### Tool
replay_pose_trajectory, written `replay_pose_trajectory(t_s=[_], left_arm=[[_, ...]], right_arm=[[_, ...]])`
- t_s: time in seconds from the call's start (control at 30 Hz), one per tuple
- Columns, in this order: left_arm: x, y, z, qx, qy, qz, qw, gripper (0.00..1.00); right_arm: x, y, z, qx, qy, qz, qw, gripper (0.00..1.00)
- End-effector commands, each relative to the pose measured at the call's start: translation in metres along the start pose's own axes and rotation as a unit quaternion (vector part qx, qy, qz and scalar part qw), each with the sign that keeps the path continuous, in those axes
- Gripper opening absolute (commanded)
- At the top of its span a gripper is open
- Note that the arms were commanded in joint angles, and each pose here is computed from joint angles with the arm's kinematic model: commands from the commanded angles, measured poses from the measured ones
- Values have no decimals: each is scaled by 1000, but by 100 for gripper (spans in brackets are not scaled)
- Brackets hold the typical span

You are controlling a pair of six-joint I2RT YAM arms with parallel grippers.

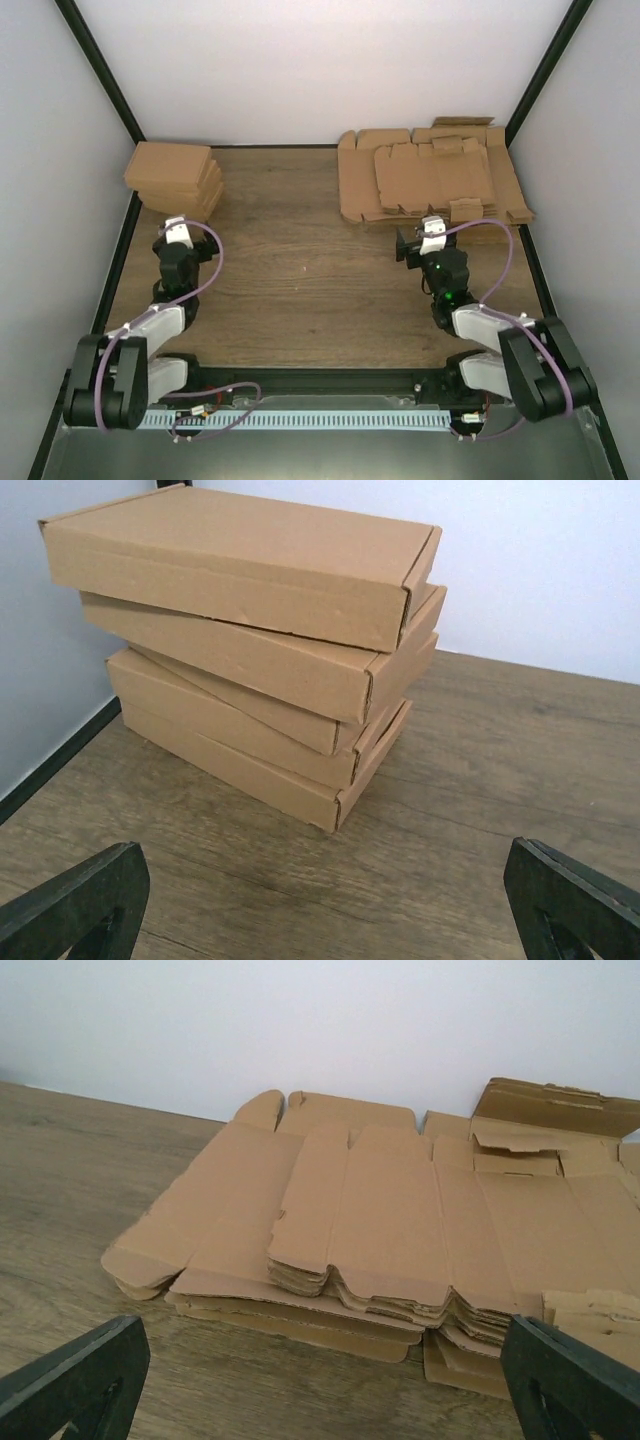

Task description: Fold the paper box

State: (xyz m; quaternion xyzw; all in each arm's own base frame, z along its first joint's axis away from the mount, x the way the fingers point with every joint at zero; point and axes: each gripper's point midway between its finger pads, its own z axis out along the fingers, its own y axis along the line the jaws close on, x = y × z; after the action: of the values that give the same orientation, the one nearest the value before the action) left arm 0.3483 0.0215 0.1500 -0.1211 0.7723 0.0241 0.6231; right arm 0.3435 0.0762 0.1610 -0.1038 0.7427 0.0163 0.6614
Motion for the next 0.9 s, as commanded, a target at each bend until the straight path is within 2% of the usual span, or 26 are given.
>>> replay_pose_trajectory(t_s=[0.0, 0.1, 0.33, 0.53, 0.63, 0.87], left_arm=[[-18, -7, 5, 13, -64, 40, 997, 100], [-10, -10, 9, 24, -67, 57, 996, 100], [-8, -15, 21, 37, -74, 72, 994, 100], [9, -14, 44, 48, -40, 70, 996, 100], [11, -13, 44, 48, -38, 69, 996, 100], [11, -12, 43, 48, -43, 68, 996, 100]], right_arm=[[-16, -13, 6, 26, -57, -12, 998, 100], [-11, -26, 2, 20, -74, 14, 997, 100], [6, -39, 18, 8, -59, 31, 998, 100], [17, -46, 25, 11, -43, 49, 998, 100], [21, -59, 30, 42, -30, 69, 996, 100], [21, -59, 29, 42, -31, 69, 996, 100]])
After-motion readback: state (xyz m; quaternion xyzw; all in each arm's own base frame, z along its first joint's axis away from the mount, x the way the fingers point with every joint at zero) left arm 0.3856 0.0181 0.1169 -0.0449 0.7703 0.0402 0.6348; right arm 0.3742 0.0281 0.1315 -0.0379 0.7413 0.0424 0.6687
